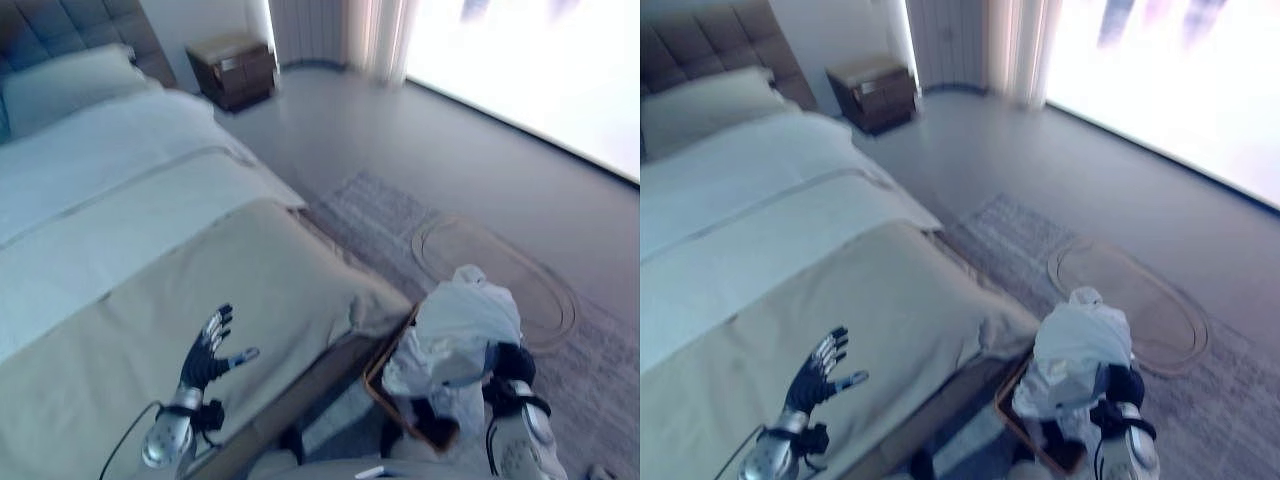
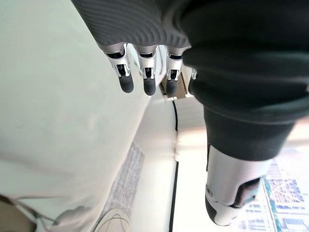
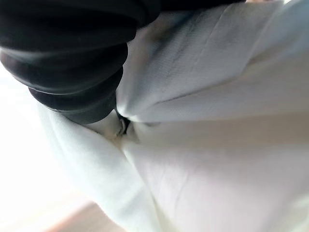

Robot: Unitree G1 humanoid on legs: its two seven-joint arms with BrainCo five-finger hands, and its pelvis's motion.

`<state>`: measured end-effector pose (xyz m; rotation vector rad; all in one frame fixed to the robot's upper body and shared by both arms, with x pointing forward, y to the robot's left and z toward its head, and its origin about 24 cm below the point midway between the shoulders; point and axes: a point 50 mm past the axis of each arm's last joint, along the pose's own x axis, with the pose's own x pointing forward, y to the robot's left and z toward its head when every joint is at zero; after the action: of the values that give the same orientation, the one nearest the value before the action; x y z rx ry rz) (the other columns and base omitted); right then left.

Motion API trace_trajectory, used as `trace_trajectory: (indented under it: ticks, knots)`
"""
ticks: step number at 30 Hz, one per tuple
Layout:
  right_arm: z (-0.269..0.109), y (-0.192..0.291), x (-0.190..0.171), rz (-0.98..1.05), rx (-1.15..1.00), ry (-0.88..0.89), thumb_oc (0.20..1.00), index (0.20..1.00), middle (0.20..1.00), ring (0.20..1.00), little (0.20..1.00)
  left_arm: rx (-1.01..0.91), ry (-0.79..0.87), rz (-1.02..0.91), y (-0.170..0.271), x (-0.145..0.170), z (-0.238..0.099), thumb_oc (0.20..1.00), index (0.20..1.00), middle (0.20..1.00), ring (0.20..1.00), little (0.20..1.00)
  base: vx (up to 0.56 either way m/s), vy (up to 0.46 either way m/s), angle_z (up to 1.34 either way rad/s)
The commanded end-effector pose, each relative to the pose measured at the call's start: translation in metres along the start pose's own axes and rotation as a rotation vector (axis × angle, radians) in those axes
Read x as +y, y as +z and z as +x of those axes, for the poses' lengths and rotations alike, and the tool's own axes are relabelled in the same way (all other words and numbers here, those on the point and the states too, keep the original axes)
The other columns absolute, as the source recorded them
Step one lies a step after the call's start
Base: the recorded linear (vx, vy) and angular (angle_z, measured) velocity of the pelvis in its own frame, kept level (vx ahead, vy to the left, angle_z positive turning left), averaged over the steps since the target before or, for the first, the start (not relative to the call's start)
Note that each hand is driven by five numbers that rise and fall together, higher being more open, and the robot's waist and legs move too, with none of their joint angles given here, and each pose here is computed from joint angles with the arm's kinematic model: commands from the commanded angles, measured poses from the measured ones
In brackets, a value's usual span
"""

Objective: Pick up clothes into the bucket

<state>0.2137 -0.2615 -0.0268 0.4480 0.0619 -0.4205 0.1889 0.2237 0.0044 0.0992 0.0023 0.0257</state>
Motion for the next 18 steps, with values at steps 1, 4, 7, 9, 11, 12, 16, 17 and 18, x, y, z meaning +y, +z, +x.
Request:
trace_trajectory:
  ticks: [1,4,7,9,11,12,16,17,18]
  knots:
    - [0.021,0.036,0.023,-0.036,-0.216,-0.005,0.200,0.200,0.200,0.200,0.200,-0.278,0.102,-0.021,0.050,0.019,0.013,1.000,1.000,1.000,1.000,1.000,-0.17,0.002,0.17]
    - [0.034,0.042,0.030,-0.043,-0.247,-0.063,0.200,0.200,0.200,0.200,0.200,-0.372,0.131,-0.042,0.067,0.016,0.014,1.000,1.000,1.000,1.000,1.000,-0.16,0.012,0.08]
    - [0.043,0.045,0.032,-0.022,-0.256,-0.116,0.200,0.200,0.200,0.200,0.200,-0.440,0.165,-0.066,0.081,0.015,0.013,1.000,1.000,1.000,1.000,1.000,-0.12,0.020,0.09]
    - [0.050,0.051,0.033,-0.015,-0.271,-0.154,0.200,0.200,0.200,0.200,0.200,-0.482,0.189,-0.084,0.088,0.015,0.013,1.000,1.000,1.000,1.000,1.000,-0.08,0.025,0.06]
    - [0.060,0.059,0.035,-0.039,-0.284,-0.185,0.200,0.200,0.200,0.200,0.200,-0.521,0.212,-0.106,0.096,0.016,0.013,1.000,1.000,1.000,1.000,1.000,-0.14,0.042,-0.05]
    - [0.064,0.063,0.037,-0.057,-0.292,-0.190,0.200,0.200,0.200,0.200,0.200,-0.539,0.215,-0.115,0.100,0.016,0.013,1.000,1.000,1.000,1.000,1.000,-0.10,0.047,-0.04]
    - [0.079,0.088,0.035,-0.124,-0.343,-0.234,0.200,0.200,0.200,0.200,0.200,-0.595,0.196,-0.160,0.112,0.011,0.012,1.000,1.000,1.000,1.000,1.000,-0.05,0.042,-0.06]
    - [0.084,0.097,0.036,-0.136,-0.361,-0.243,0.200,0.200,0.200,0.200,0.200,-0.617,0.194,-0.163,0.117,0.010,0.012,1.000,1.000,1.000,1.000,1.000,0.03,0.032,-0.10]
    - [0.087,0.103,0.037,-0.148,-0.373,-0.251,0.200,0.200,0.200,0.200,0.200,-0.626,0.188,-0.168,0.119,0.008,0.012,1.000,1.000,1.000,1.000,1.000,-0.05,0.043,-0.10]
